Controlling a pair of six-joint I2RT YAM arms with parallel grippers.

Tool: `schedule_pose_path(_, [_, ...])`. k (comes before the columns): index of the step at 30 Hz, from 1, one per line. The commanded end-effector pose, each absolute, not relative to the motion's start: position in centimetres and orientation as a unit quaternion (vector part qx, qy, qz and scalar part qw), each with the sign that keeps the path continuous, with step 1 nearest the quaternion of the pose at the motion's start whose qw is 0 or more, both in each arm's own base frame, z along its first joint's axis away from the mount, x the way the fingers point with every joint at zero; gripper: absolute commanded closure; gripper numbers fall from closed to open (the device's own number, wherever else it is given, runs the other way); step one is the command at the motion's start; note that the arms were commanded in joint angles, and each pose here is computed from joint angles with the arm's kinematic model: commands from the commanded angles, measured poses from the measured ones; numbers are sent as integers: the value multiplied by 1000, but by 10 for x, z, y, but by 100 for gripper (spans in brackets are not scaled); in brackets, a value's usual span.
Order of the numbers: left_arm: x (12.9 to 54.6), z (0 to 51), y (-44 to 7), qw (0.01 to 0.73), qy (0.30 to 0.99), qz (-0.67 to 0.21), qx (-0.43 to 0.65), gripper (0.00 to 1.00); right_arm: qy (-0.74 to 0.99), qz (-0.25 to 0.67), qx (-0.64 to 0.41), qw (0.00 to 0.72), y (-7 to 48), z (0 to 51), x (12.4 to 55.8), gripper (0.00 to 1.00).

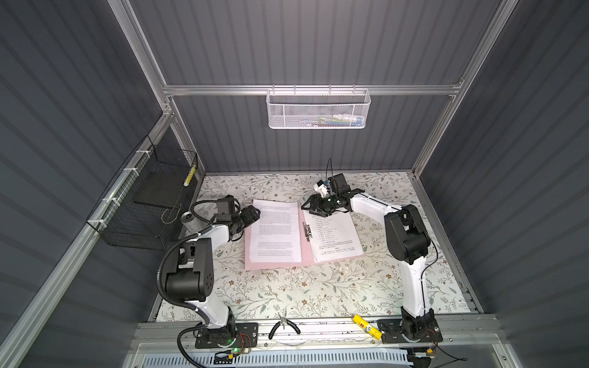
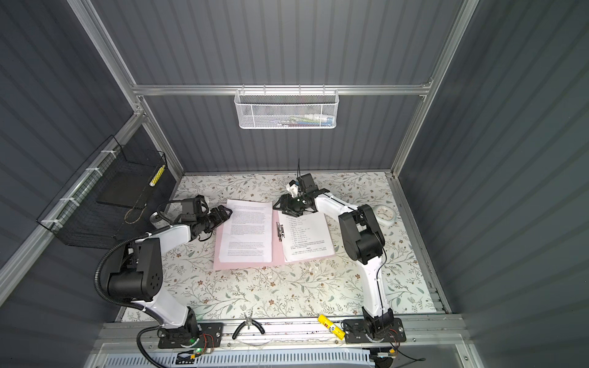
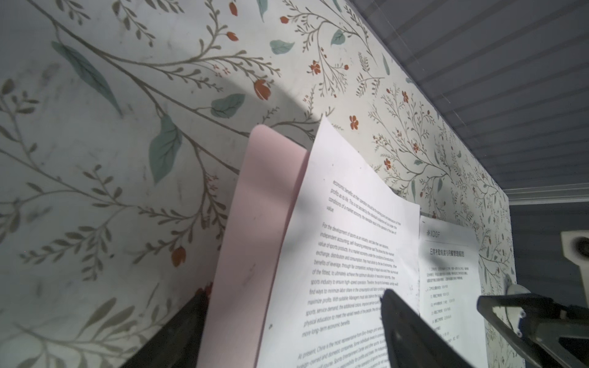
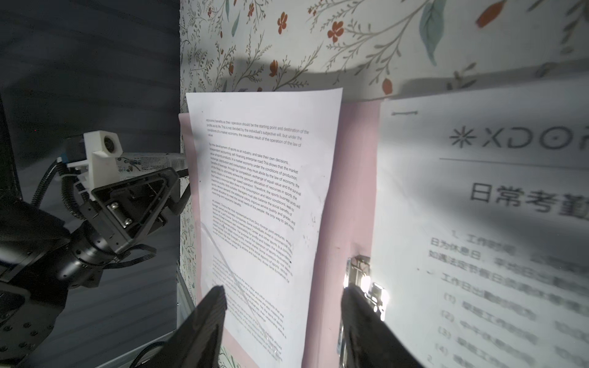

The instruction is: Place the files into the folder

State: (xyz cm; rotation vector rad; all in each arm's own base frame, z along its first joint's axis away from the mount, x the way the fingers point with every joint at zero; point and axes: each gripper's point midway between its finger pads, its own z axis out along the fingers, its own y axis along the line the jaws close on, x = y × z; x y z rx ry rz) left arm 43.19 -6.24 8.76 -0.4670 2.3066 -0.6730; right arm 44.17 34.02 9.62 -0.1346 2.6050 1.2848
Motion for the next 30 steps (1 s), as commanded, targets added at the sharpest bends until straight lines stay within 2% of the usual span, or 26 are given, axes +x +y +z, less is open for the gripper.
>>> schedule_pose_path(1, [429, 90, -58, 349, 881, -252, -195, 16, 888, 443, -55, 113, 349, 93, 446, 40])
schedule_pose_path(9, [437, 93, -68, 352, 876, -281, -174, 16, 883, 457, -59, 96, 361, 79, 450, 41])
schedule_pose_path(16, [439, 93, -74, 346, 877, -292, -161, 17, 884, 457, -63, 75, 371, 63, 446, 48])
schedule_pose_path(30, [445, 91, -79, 343, 873, -308, -159, 18, 887, 454, -72, 50, 379, 42, 438, 53])
